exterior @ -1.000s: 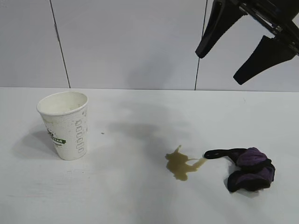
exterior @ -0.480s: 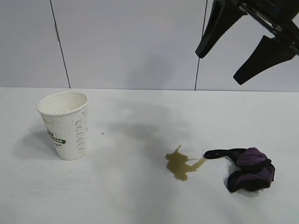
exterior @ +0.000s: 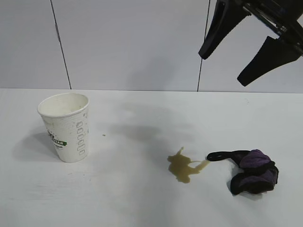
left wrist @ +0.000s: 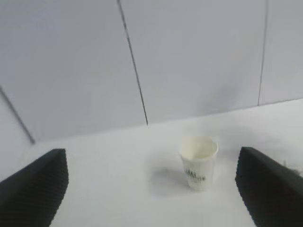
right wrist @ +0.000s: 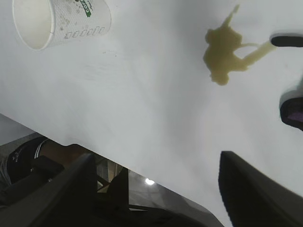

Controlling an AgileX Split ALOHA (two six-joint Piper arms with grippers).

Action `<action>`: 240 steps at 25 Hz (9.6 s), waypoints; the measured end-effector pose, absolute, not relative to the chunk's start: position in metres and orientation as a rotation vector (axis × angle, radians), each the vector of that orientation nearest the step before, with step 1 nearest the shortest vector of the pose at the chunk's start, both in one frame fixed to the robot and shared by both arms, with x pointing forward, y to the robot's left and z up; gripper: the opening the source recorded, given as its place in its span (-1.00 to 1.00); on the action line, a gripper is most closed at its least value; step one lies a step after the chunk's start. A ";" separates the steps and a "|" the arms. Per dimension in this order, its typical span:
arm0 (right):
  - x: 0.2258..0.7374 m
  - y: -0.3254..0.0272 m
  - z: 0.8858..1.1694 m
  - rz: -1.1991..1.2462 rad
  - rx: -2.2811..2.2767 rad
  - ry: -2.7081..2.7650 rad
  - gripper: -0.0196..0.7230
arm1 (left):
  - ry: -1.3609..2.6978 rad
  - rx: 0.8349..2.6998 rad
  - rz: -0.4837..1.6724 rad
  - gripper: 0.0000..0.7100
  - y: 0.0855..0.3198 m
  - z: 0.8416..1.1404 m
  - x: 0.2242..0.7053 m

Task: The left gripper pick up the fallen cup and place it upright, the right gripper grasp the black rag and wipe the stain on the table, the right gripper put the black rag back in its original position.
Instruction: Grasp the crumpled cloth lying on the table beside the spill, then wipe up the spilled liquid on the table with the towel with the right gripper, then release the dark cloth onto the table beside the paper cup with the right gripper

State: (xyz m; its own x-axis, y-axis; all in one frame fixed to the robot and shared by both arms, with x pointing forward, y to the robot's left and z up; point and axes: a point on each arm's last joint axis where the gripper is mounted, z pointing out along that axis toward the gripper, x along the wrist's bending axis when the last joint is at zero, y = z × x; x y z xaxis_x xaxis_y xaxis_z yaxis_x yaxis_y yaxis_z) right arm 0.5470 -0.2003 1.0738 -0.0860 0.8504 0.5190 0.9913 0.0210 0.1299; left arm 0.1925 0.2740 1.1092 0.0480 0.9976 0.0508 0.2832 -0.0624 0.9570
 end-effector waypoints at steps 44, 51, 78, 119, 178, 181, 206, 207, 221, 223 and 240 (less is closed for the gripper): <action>0.552 -0.208 0.928 0.034 -1.809 -2.547 0.39 | 1.563 1.645 0.923 0.94 0.303 1.041 0.231; 0.545 -0.212 0.903 -0.089 -1.869 -2.605 0.39 | 1.565 1.643 0.922 0.94 0.303 1.041 0.231; 0.523 -0.118 0.951 -0.673 -1.772 -2.637 -0.70 | 1.565 1.643 0.922 0.93 0.303 1.041 0.231; 0.568 -0.080 0.907 -0.407 -1.675 -2.556 -0.70 | 1.566 1.642 0.921 0.93 0.303 1.041 0.231; 0.613 -0.211 0.907 0.437 -1.898 -2.723 -0.70 | 1.566 1.642 0.922 0.93 0.303 1.041 0.231; 0.610 -0.223 0.905 0.403 -1.930 -2.575 -0.70 | 1.566 1.642 0.922 0.93 0.303 1.041 0.231; 0.603 -0.203 0.905 0.462 -1.687 -2.746 -0.70 | 1.566 1.642 0.922 0.93 0.303 1.041 0.231; 0.600 -0.205 0.902 0.440 -1.672 -2.722 -0.70 | 1.566 1.642 0.922 0.93 0.303 1.041 0.231; 0.572 -0.127 0.923 -0.260 -1.506 -2.567 -0.70 | 1.566 1.642 0.922 0.93 0.303 1.041 0.231; 0.572 -0.111 0.935 -0.346 -1.483 -2.621 -0.70 | 1.566 1.642 0.922 0.93 0.303 1.041 0.231; 0.574 -0.112 0.940 -0.127 -1.723 -2.725 -0.33 | 1.566 1.642 0.922 0.93 0.303 1.041 0.231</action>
State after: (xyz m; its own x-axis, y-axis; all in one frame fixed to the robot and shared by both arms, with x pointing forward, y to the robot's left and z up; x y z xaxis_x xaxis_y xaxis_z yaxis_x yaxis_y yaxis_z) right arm 0.5738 -0.1121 0.9401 -0.4269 0.9038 -0.0300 0.8971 0.4275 0.1120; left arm 0.2306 0.3027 1.0412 0.0255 0.9989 0.0385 0.5183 -0.0462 0.8540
